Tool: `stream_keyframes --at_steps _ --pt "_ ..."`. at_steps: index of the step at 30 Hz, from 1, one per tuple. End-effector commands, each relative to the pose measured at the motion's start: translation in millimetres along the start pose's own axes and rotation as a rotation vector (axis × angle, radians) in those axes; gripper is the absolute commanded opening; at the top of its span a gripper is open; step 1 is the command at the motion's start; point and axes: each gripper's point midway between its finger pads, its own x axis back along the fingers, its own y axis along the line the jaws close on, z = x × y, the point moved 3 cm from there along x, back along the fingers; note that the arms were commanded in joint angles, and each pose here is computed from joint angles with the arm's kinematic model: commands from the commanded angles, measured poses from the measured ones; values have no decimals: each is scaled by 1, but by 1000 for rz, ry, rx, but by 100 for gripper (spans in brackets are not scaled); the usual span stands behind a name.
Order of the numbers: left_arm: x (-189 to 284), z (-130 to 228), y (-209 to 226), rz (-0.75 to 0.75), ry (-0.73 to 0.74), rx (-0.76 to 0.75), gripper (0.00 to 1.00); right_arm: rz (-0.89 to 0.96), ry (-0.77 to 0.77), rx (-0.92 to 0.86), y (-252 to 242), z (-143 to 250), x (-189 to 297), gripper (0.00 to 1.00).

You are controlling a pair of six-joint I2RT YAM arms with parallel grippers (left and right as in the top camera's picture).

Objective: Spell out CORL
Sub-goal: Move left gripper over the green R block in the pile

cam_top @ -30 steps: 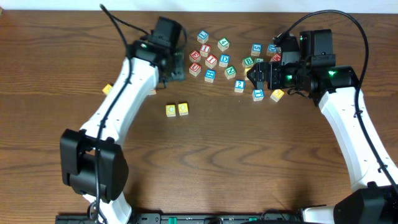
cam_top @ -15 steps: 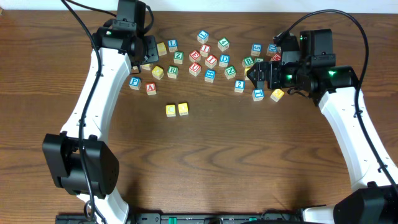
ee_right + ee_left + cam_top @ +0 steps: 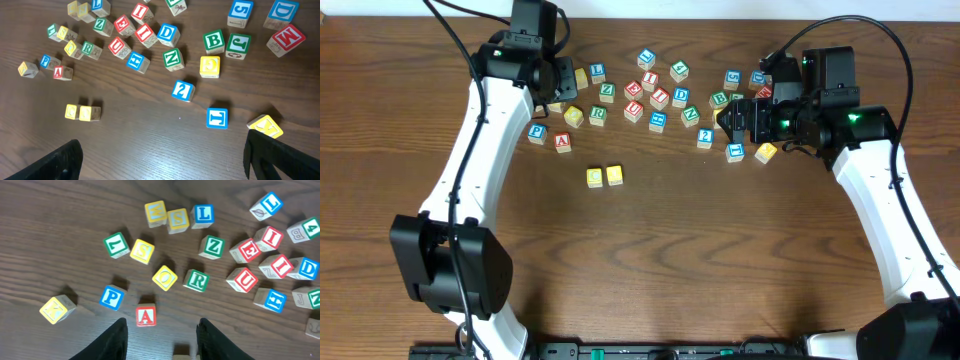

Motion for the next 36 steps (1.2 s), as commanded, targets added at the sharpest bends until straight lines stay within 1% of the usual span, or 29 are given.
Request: stream_keyframes --at_steps 1,6,13,36 --pt "-2 -4 -12 7 -19 -33 44 -2 -8 11 2 -5 1 99" --pt "-14 -2 -21 14 -13 -47 44 -2 -8 12 2 -5 1 99" --pt "-29 3 -20 3 19 -50 44 -2 -8 12 2 -5 1 99" --pt "-30 6 -19 0 28 -51 44 -2 -8 12 2 -5 1 99"
